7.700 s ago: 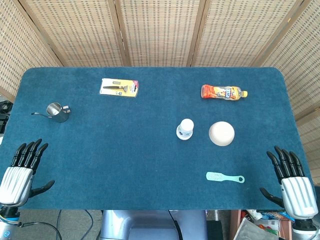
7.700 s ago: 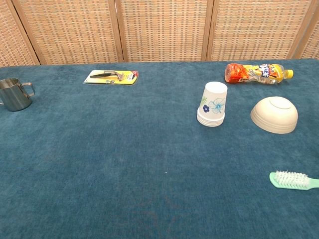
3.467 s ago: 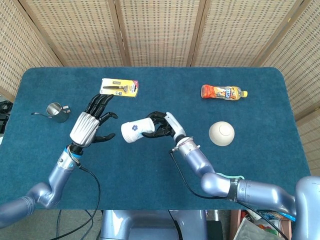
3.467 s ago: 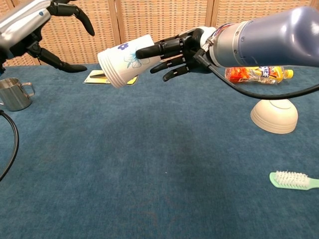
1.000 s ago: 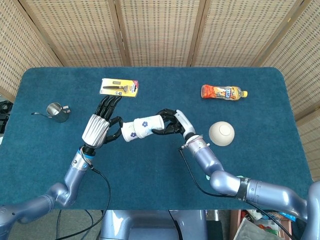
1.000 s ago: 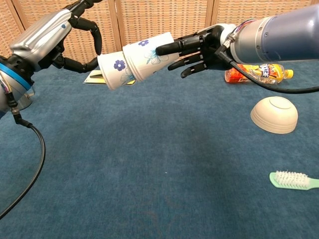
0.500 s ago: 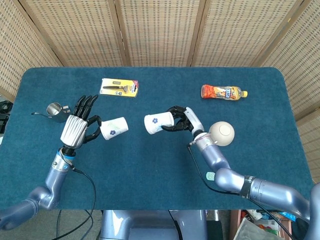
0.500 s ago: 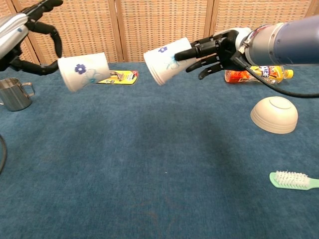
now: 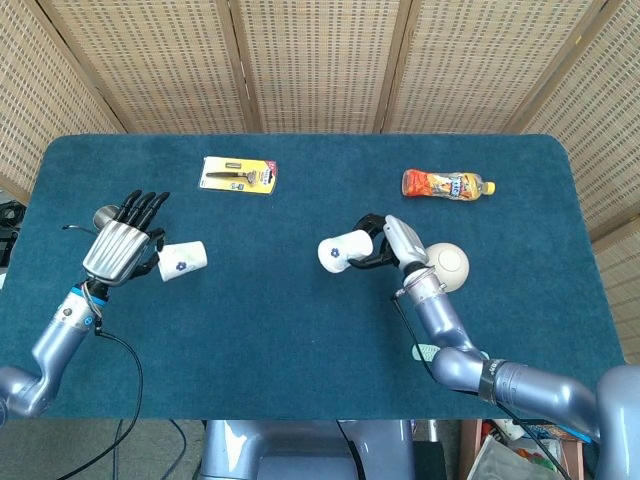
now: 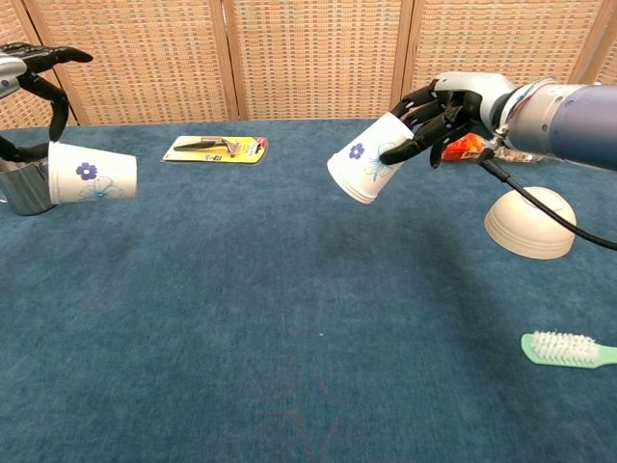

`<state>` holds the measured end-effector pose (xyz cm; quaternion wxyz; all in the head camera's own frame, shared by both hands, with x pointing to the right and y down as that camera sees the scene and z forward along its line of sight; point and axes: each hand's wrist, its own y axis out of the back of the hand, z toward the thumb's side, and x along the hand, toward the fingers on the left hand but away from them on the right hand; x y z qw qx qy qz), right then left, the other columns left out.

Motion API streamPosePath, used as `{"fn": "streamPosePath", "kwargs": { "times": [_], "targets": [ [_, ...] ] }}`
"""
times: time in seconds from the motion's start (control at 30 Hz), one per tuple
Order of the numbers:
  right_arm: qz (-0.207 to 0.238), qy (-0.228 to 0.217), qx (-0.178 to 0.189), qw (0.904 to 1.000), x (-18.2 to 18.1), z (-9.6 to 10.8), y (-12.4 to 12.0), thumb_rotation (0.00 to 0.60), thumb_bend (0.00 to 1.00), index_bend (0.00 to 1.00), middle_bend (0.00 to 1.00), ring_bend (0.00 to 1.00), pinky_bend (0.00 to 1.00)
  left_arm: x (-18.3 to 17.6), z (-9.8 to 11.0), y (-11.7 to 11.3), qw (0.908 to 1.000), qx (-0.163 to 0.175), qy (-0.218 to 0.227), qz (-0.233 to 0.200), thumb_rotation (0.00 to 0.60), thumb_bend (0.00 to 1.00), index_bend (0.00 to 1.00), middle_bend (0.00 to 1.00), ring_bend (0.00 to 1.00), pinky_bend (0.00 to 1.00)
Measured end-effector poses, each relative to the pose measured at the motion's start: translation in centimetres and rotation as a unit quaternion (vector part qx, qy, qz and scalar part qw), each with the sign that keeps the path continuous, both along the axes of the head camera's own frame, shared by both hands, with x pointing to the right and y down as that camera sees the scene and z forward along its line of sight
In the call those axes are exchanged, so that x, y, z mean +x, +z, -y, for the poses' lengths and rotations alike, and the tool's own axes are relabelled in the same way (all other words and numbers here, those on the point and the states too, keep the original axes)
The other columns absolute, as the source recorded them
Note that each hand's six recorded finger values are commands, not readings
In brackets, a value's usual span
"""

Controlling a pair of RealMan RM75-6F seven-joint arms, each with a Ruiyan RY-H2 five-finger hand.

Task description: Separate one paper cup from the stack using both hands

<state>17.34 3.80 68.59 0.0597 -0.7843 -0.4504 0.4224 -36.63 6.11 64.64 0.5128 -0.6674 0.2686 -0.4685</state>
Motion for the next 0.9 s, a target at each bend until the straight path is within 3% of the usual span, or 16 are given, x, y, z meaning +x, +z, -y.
{"fn": "streamPosePath", "kwargs": {
  "times": [0.1,0.17,0.23,0.3,0.5,0.73,0.9],
  "targets": [
    [-0.025,-0.028,0.022,0.9991,0.2,-0.2,0.0,0.6,0.47,0.52,0.51,0.42,0.58,-0.4,0.2,0.3,0.999,-0.017,0.006,0.04,0.6,0.53,0.59,0.0,0.0,0.0],
    [-0.045,-0.051,0.037,0.997,0.3,-0.4,0.1,0.6,0.32,0.37,0.35,0.3,0.41,-0.6,0.3,0.6,0.9976,-0.026,0.005,0.064,0.6,0.53,0.39,0.0,0.0,0.0],
    [-0.066,-0.073,0.049,0.994,0.5,-0.7,0.1,0.6,0.15,0.15,0.12,0.1,0.2,-0.9,0.5,0.8,0.9962,-0.033,-0.003,0.08,0.6,0.51,0.09,0.0,0.0,0.0],
    [-0.081,-0.091,0.053,0.9911,0.7,-1.0,0.2,0.6,0.12,0.08,0.02,0.02,0.11,-1.1,0.6,1.0,0.9952,-0.039,-0.011,0.089,0.6,0.5,0.0,0.0,0.0,0.0],
    [-0.107,-0.128,0.078,0.9828,1.2,-1.3,-1.0,0.6,0.1,0.06,0.0,0.0,0.06,-1.1,0.8,0.1,0.9954,-0.037,-0.032,0.083,0.6,0.47,0.0,0.0,0.0,0.0],
    [-0.119,-0.149,0.129,0.973,3.4,-2.5,-4.6,0.6,0.08,0.06,0.0,0.0,0.04,-2.3,1.2,-3.4,0.9962,-0.006,-0.064,0.059,0.6,0.4,0.0,0.0,0.0,0.0],
    [-0.146,-0.157,0.174,0.9612,7.1,-4.3,-6.9,0.6,0.03,0.06,0.0,0.0,0.0,-3.1,0.3,-6.0,0.9946,0.002,-0.102,0.022,0.6,0.27,0.0,0.0,0.0,0.0]
  ]
}}
